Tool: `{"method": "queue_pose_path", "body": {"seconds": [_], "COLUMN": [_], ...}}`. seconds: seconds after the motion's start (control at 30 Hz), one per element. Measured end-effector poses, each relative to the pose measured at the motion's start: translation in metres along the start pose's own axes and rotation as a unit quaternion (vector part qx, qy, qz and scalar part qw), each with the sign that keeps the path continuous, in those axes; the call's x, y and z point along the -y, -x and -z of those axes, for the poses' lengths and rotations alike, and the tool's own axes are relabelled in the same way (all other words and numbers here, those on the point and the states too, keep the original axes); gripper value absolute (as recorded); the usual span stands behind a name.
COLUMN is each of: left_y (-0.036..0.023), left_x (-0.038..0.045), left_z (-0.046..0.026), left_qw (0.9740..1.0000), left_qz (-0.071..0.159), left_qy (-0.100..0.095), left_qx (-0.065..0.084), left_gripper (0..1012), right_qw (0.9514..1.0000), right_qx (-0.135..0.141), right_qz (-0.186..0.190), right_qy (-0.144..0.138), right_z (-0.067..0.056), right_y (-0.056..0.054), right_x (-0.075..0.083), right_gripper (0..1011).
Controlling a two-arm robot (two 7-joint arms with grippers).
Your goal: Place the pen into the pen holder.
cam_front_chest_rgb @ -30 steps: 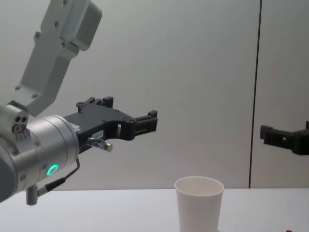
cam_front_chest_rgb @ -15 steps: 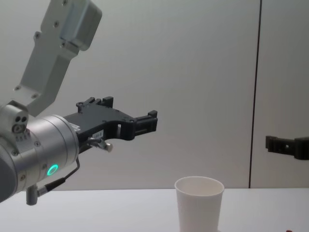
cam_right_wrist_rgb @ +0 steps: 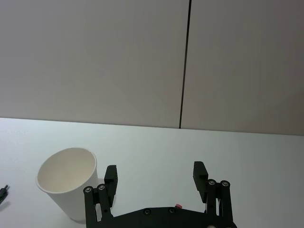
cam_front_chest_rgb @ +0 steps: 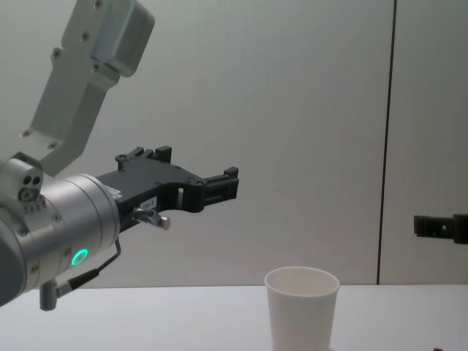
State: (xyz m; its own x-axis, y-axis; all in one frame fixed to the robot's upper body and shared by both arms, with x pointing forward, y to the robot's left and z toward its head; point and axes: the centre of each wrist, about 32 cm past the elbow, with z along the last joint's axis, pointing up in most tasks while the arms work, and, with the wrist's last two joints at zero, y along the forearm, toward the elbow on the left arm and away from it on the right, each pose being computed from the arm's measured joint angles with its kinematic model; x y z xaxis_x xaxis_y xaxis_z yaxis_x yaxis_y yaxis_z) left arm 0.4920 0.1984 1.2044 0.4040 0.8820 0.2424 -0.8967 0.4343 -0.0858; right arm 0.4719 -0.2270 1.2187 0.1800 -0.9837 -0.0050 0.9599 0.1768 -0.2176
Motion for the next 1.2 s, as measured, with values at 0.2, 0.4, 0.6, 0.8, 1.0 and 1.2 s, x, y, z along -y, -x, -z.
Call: {"method": "queue_pose_path", "body": {"seconds": [0.2, 0.4, 0.6, 0.8, 1.0, 1.2], "left_y": [0.0000, 0.0000, 0.0000, 0.0000, 0.0000, 0.0000], "left_x": [0.0000, 0.0000, 0.0000, 0.0000, 0.0000, 0.0000], "left_z": [0.0000, 0.0000, 0.0000, 0.0000, 0.0000, 0.0000], "left_qw": [1.0000, 1.0000, 1.0000, 1.0000, 1.0000, 1.0000], "left_qz": [0.000, 0.000, 0.000, 0.000, 0.000, 0.000], "left_qy": [0.000, 0.000, 0.000, 0.000, 0.000, 0.000], "left_qx": [0.000, 0.000, 0.000, 0.000, 0.000, 0.000], "left_gripper": [1003, 1003, 1003, 1003, 1003, 1003], "right_qw": [0.9999, 0.9995, 0.9987, 0.9973, 0.9956, 0.9934], "right_qx": [0.003, 0.007, 0.008, 0.006, 0.005, 0.004], "right_qz": [0.005, 0.004, 0.004, 0.009, 0.016, 0.026], "right_qy": [0.015, 0.032, 0.050, 0.073, 0.092, 0.112], "right_z": [-0.006, -0.010, -0.013, -0.016, -0.015, -0.013], "right_y": [-0.002, -0.001, 0.002, 0.004, 0.005, 0.005], "right_x": [-0.006, -0.011, -0.016, -0.023, -0.030, -0.038], "right_gripper": [1002, 1002, 1002, 1001, 1002, 1002]}}
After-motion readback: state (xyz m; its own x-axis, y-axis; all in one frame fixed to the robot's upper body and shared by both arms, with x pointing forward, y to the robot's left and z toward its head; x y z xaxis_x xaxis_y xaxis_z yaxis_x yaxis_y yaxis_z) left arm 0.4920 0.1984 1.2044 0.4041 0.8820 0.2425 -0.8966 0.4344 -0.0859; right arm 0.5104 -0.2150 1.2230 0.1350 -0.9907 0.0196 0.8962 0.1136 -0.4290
